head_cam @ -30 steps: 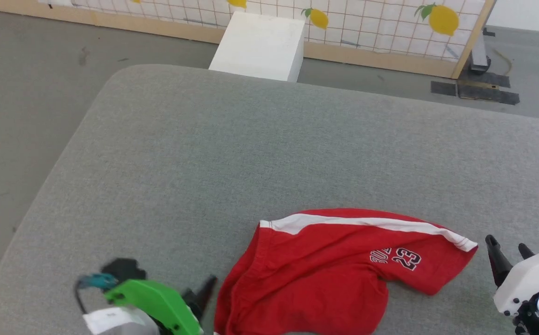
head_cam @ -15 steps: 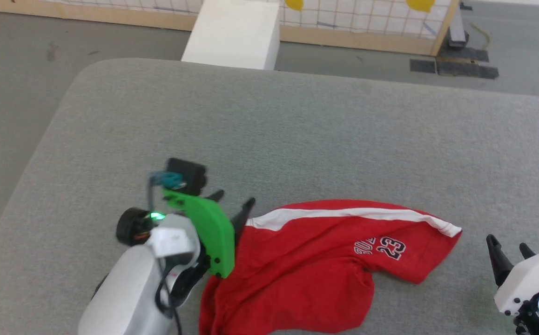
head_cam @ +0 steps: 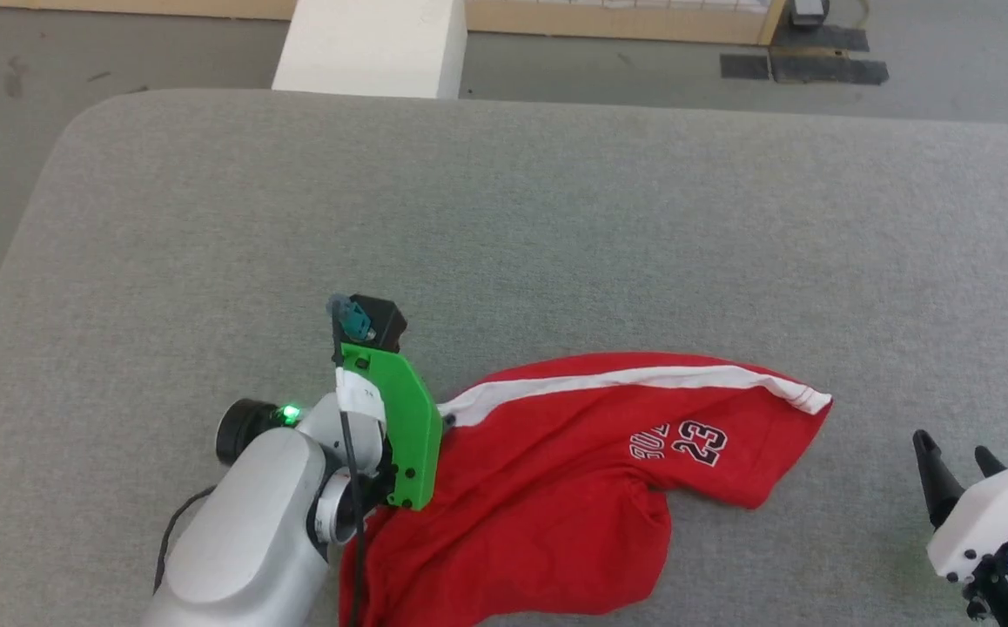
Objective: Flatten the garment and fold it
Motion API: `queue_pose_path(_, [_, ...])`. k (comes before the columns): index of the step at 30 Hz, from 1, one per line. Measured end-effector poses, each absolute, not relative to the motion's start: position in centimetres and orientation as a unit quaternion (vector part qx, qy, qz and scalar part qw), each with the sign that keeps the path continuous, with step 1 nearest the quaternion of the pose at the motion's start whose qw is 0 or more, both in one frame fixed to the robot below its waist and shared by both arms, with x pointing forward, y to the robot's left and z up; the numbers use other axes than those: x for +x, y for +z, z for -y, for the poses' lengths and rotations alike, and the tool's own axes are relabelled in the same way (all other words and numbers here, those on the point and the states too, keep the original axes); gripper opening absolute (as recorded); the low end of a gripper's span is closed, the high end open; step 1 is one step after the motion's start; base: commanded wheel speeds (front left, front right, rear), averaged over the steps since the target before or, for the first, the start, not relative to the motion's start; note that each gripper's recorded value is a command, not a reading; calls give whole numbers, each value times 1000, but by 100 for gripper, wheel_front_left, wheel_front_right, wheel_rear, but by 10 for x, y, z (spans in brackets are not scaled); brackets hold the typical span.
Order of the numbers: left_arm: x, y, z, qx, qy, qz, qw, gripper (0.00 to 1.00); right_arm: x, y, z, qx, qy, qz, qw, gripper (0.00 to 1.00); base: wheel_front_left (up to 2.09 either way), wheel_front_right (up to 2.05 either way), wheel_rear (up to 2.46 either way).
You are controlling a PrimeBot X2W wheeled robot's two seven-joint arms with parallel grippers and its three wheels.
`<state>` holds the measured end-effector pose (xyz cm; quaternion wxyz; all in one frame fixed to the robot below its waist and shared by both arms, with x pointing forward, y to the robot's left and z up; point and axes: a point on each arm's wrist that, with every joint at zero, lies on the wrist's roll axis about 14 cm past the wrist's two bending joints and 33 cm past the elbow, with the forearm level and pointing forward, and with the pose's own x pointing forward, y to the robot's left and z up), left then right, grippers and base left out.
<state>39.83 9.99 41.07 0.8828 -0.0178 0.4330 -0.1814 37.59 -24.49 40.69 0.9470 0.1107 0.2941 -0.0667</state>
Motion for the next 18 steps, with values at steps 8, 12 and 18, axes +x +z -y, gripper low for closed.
queue_pose_path(8, [396, 393, -103, -19, -167, -463, 870, 11, 378, 404, 245, 110, -68, -297, 946, 100, 0, 0, 0])
queue_pose_path(12, [399, 398, -99, -32, -170, -450, 876, 0, 379, 405, 242, 110, -63, -297, 947, 100, 0, 0, 0])
queue_pose_path(18, [410, 419, -96, -75, -162, -399, 899, 0, 381, 406, 230, 93, -43, -299, 949, 100, 0, 0, 0])
